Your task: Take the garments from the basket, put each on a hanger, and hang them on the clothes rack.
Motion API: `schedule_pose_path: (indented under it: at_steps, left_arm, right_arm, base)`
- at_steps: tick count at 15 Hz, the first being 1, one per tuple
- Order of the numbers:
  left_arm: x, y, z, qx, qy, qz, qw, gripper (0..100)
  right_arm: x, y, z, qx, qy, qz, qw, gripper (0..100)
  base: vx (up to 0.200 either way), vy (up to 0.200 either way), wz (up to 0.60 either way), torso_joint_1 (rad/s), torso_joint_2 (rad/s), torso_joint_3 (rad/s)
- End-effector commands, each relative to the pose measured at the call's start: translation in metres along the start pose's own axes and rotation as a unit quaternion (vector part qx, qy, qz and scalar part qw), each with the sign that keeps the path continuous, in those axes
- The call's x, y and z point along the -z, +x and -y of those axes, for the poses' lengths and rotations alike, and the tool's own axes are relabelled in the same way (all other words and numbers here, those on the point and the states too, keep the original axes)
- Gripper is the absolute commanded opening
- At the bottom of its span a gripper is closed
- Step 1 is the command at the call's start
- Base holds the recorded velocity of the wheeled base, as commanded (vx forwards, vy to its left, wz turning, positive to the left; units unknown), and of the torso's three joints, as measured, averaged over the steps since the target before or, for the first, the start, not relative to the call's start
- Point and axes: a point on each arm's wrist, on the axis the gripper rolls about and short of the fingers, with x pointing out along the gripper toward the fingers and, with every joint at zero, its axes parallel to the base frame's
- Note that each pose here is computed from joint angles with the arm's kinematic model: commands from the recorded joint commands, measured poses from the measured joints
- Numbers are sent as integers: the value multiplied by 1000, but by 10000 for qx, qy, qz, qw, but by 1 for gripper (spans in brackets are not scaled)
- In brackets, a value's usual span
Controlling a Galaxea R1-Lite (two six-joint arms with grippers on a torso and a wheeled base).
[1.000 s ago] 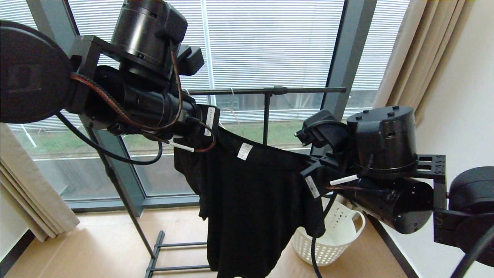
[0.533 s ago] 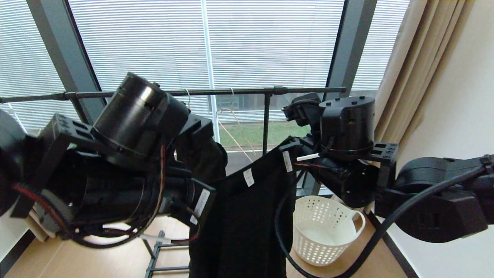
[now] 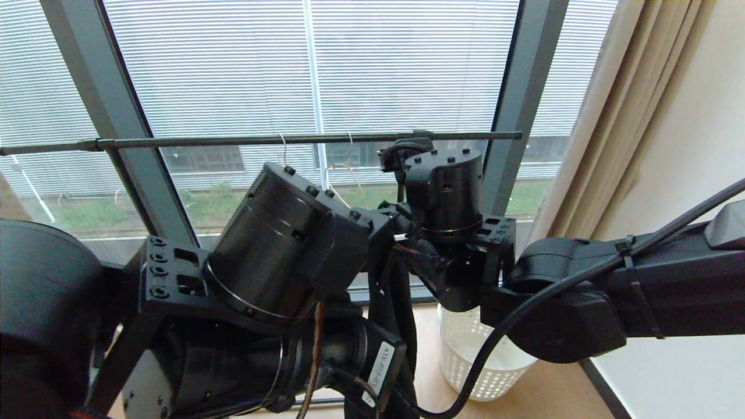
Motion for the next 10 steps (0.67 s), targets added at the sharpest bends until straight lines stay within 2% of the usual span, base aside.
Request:
schedule_pose_path:
  at_steps: [1, 5, 7, 10]
  left_arm:
    - [1, 11, 5, 19, 14, -88, 10000, 0]
    - [1, 11, 8, 42, 63, -88, 9999, 0]
    - [2, 11, 7, 1, 49, -87, 10000, 0]
    - [0, 5, -16, -304, -160, -23, 9994, 0]
  right_arm:
    - [12, -1, -16, -172, -20, -105, 9998, 0]
    - [14, -9, -25, -312, 64, -118, 9994, 0]
    - [10, -7, -20, -241, 82, -100, 9996, 0]
    - [-1, 2, 2, 45, 131, -21, 9999, 0]
  base:
    - [0, 0, 0, 0, 0, 0]
    - [0, 0, 0, 0, 0, 0]
    - [0, 0, 0, 0, 0, 0]
    - [0, 0, 0, 0, 0, 0]
